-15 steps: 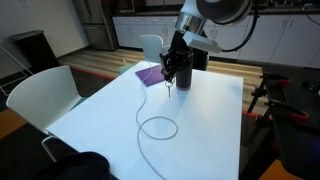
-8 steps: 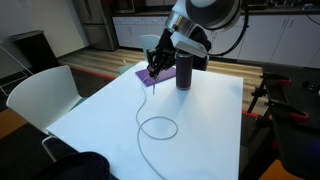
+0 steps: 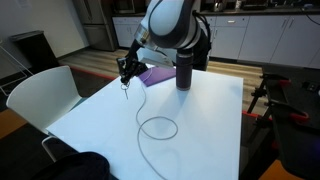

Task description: Move the keys to the left on the table

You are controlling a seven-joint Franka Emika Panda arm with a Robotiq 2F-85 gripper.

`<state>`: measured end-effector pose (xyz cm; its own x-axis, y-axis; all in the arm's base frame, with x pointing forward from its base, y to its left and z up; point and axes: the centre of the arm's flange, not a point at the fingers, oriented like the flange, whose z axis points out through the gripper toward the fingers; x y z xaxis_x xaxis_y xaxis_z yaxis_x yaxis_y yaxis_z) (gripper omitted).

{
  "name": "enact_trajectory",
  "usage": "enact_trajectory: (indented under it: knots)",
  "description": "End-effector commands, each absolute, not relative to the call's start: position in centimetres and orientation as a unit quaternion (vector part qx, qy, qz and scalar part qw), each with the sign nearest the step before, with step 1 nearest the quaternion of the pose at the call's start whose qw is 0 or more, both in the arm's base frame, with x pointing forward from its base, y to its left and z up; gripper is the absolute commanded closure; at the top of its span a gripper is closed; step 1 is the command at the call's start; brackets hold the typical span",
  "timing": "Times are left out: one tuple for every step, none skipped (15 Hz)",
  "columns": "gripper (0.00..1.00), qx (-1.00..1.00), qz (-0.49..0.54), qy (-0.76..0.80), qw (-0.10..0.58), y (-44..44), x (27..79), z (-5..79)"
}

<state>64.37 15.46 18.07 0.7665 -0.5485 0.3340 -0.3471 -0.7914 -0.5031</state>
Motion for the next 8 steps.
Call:
enact_trajectory:
  knots:
    - [0.96, -0.921, -0.235, 0.239, 0.199, 18.1, 69.5, 15.9]
    - [0.96, -0.924, -0.229, 0.24, 0.191, 18.4, 70.1, 15.1]
    - [0.96, -0.926, -0.226, 0.242, 0.183, 18.6, 70.6, 14.5]
    - [0.96, -0.928, -0.221, 0.244, 0.174, 18.7, 71.0, 13.8]
    - [0.96, -0.929, -0.217, 0.246, 0.168, 18.7, 71.4, 13.2]
    - [0.96, -0.931, -0.215, 0.248, 0.161, 18.7, 71.8, 12.5]
    - [0.96, -0.932, -0.209, 0.252, 0.158, 18.6, 72.0, 12.0]
    - [0.96, -0.932, -0.204, 0.255, 0.156, 18.6, 72.3, 11.3]
